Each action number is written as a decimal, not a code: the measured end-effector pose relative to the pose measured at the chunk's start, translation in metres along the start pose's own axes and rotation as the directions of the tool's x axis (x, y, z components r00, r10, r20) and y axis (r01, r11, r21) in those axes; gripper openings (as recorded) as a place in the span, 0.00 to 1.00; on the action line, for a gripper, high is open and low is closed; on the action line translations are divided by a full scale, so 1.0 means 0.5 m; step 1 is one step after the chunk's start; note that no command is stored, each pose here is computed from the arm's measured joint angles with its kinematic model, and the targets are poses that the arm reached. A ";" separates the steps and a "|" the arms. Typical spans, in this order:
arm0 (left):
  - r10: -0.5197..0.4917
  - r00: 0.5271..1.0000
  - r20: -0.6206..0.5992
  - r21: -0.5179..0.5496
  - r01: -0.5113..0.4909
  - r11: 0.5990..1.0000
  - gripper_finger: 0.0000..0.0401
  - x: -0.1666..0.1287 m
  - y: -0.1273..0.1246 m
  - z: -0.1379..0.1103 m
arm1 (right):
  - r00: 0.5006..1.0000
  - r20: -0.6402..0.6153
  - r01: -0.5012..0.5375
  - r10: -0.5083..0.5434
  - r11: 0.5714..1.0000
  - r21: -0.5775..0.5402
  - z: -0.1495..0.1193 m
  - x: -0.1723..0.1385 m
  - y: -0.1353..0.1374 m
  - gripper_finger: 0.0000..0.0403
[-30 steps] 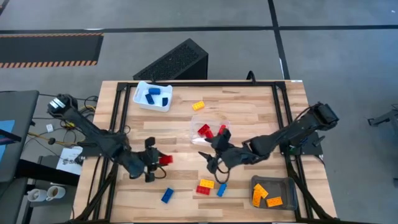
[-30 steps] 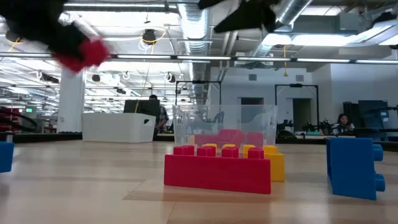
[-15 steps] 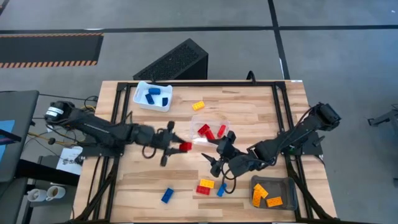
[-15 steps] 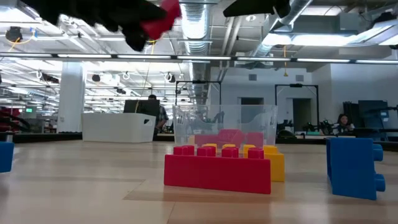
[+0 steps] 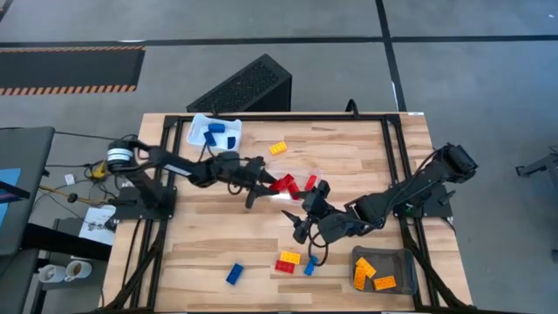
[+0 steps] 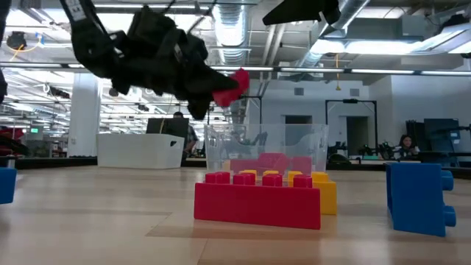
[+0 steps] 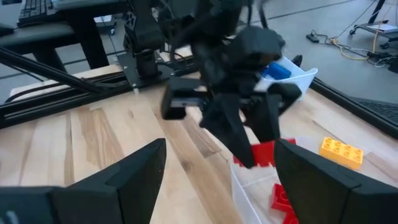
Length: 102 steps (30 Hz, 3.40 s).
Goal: Sort & place blocks by color
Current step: Put the red game piece into the transparent bin, then put the yellow game piece into the black bin
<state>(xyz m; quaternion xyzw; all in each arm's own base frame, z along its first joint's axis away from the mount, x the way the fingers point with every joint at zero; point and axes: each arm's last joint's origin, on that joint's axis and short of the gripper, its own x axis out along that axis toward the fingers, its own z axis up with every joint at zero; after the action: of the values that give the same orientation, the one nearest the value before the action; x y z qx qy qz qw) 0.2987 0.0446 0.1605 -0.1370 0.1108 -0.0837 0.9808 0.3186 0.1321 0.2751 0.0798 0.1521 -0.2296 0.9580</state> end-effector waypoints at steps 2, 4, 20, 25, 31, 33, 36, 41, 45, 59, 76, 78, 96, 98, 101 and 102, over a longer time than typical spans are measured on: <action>0.006 1.000 -0.010 -0.037 -0.006 0.999 0.30 0.011 0.013 -0.007 | 1.000 -0.001 -0.002 0.002 1.000 0.000 0.000 0.000 0.000 0.79; 0.010 1.000 -0.018 -0.057 -0.011 0.998 0.37 0.023 0.019 -0.009 | 1.000 -0.002 -0.005 0.005 1.000 0.000 -0.001 -0.001 0.001 0.79; 0.035 0.999 -0.041 -0.105 -0.039 0.994 0.66 -0.006 0.021 0.071 | 0.999 -0.034 0.008 -0.010 0.999 -0.042 -0.009 -0.002 -0.002 0.79; 0.047 0.999 -0.011 0.007 -0.047 0.999 0.62 -0.073 -0.043 0.137 | 0.999 -0.045 -0.004 0.002 0.998 -0.057 -0.016 -0.012 0.004 0.79; 0.081 0.993 0.089 0.127 -0.092 0.988 0.57 -0.150 -0.152 0.135 | 0.996 -0.091 0.023 -0.023 1.000 -0.002 -0.028 -0.013 -0.002 0.79; 0.083 0.987 0.136 0.137 -0.102 0.985 0.56 -0.173 -0.178 0.118 | 0.994 -0.098 0.041 -0.038 0.999 0.024 -0.028 -0.008 -0.008 0.79; 0.084 0.973 0.217 0.128 -0.114 0.985 0.55 -0.203 -0.202 0.087 | 0.994 -0.090 0.060 -0.056 0.997 0.049 -0.022 0.003 -0.017 0.79; 0.076 0.957 0.280 0.082 -0.103 0.991 0.55 -0.231 -0.211 0.035 | 0.995 -0.063 0.085 -0.082 0.995 0.046 -0.003 0.031 -0.038 0.79; 0.107 0.959 0.262 0.063 -0.127 0.990 0.55 -0.239 -0.205 0.007 | 0.995 -0.077 0.060 -0.057 0.998 0.032 0.019 0.071 -0.073 0.79; 0.126 0.959 0.254 0.079 -0.151 0.985 0.55 -0.239 -0.203 0.003 | 0.990 -0.135 0.040 -0.026 0.993 0.107 0.091 0.206 -0.295 0.79; 0.368 0.928 0.057 0.046 -0.370 0.928 0.55 -0.238 -0.178 -0.043 | 0.984 -0.084 -0.158 0.159 0.987 0.012 0.101 0.173 -0.228 0.77; 0.402 0.914 0.053 0.027 -0.404 0.914 0.55 -0.239 -0.175 -0.045 | 0.987 -0.081 -0.143 0.141 0.989 -0.024 0.088 0.154 -0.187 0.76; 0.588 0.808 -0.024 0.084 -0.585 0.807 0.57 -0.250 -0.059 0.049 | 0.996 0.021 -0.091 0.092 0.995 -0.046 0.021 -0.005 0.002 0.75; 0.586 0.809 -0.053 0.094 -0.580 0.809 0.58 -0.241 -0.033 0.072 | 0.997 0.035 -0.063 0.064 0.997 -0.049 0.019 -0.008 0.004 0.75; 0.574 0.808 -0.132 0.115 -0.563 0.819 0.59 -0.216 0.007 0.083 | 0.998 0.036 -0.050 0.052 0.997 -0.054 0.019 -0.009 0.003 0.75; 0.569 0.806 -0.161 0.123 -0.556 0.822 0.60 -0.204 0.021 0.083 | 0.998 0.035 -0.050 0.052 0.997 -0.055 0.018 -0.009 0.003 0.75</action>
<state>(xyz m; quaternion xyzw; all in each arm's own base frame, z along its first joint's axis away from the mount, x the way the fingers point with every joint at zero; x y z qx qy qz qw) 0.2121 0.0849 0.2164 -0.0548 0.2368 0.1938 0.9505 0.3179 0.1332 0.2853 0.0534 0.1389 -0.2024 0.9679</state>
